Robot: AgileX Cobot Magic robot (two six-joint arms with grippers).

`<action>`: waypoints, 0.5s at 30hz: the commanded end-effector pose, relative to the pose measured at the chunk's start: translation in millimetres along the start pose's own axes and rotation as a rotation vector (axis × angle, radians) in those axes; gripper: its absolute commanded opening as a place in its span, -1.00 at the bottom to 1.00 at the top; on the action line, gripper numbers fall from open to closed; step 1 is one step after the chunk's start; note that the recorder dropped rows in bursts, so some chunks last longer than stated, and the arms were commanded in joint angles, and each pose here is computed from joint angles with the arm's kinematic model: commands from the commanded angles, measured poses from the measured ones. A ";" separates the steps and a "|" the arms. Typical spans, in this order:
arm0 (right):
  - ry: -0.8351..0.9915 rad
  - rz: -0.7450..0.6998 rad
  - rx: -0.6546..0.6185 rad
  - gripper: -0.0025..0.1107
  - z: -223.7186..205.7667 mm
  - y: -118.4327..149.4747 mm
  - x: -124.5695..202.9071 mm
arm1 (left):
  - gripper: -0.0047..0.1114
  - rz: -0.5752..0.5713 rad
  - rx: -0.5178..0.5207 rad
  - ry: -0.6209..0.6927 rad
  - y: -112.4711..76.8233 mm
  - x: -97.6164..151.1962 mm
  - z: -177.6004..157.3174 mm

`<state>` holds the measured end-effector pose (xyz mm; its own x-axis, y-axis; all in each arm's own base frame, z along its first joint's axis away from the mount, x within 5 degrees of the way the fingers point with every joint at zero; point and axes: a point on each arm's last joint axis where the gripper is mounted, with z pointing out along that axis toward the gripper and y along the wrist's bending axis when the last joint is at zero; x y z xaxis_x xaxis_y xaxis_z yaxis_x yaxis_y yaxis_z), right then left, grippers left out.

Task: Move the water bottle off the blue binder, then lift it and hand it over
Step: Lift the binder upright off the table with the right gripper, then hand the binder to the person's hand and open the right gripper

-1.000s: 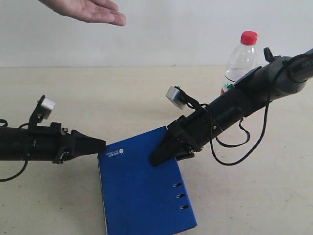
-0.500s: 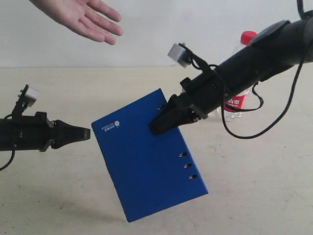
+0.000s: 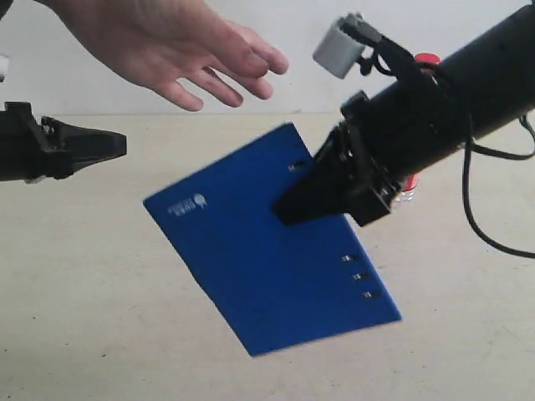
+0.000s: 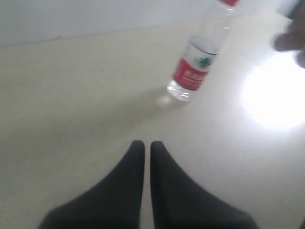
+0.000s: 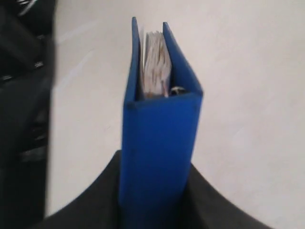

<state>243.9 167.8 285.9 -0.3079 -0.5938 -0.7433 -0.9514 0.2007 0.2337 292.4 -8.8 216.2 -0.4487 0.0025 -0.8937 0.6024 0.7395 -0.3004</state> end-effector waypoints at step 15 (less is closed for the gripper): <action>-0.278 -0.205 0.298 -0.96 -14.2 8.4 -85.5 | -0.84 0.025 -0.792 -0.061 -24.8 -19.5 -93.7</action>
<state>262.4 207.4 346.1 -0.0694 -0.4759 -0.8768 -0.9425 0.3192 -0.0987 237.6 32.4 266.9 -0.4085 0.0177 -0.9126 0.0280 0.9996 0.0068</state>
